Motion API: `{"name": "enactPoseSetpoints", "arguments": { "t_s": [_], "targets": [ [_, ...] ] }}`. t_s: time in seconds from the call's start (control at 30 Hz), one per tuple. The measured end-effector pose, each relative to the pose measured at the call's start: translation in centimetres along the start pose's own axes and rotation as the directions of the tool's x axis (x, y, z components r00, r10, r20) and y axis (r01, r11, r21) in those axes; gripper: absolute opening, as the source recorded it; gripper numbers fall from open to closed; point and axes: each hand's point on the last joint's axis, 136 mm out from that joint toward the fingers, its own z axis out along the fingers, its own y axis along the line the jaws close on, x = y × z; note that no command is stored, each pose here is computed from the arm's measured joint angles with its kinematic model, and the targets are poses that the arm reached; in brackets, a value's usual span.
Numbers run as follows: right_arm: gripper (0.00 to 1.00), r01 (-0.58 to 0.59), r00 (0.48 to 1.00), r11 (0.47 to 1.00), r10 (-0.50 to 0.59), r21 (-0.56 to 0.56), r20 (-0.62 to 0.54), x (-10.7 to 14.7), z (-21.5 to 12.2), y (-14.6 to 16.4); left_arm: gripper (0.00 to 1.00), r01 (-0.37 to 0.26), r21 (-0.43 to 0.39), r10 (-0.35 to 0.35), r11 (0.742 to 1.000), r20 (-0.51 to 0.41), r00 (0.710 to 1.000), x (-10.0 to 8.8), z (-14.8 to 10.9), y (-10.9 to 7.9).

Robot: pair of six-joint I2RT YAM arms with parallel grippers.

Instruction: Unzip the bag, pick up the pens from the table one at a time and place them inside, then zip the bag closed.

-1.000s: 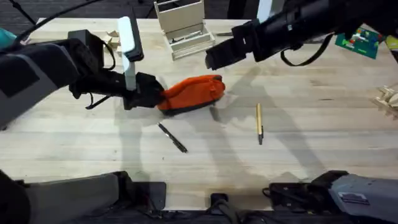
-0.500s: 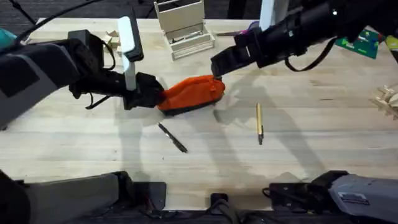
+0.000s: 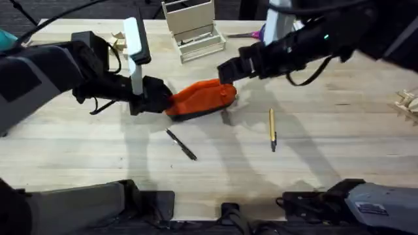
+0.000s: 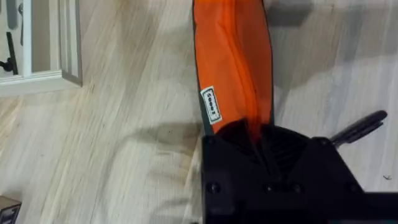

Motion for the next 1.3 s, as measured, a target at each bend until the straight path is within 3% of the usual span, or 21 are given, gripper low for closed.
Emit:
{"name": "enactPoseSetpoints", "arguments": {
  "t_s": [0.3,0.77,1.0,1.3],
  "targets": [
    [0.998,-0.002,1.000,1.000,0.002,0.022,-0.021,2.0,2.5,1.2,0.042,0.000,0.000,0.000,1.000,0.000,1.000,0.0,0.0,0.0],
    [0.998,-0.091,0.994,0.991,0.084,0.097,0.068,0.5,2.8,0.9,0.042,0.000,0.000,0.000,1.000,0.000,1.000,0.0,0.0,0.0],
    [0.997,-0.068,0.994,0.981,0.052,0.179,0.094,1.0,3.3,2.3,0.042,0.000,0.000,0.000,1.000,0.000,1.000,0.0,0.0,0.0],
    [0.998,-0.095,0.991,0.973,0.072,0.212,0.115,0.9,3.2,1.9,0.042,0.000,0.000,0.000,1.000,0.000,1.000,0.0,0.0,0.0]
  ]
}}
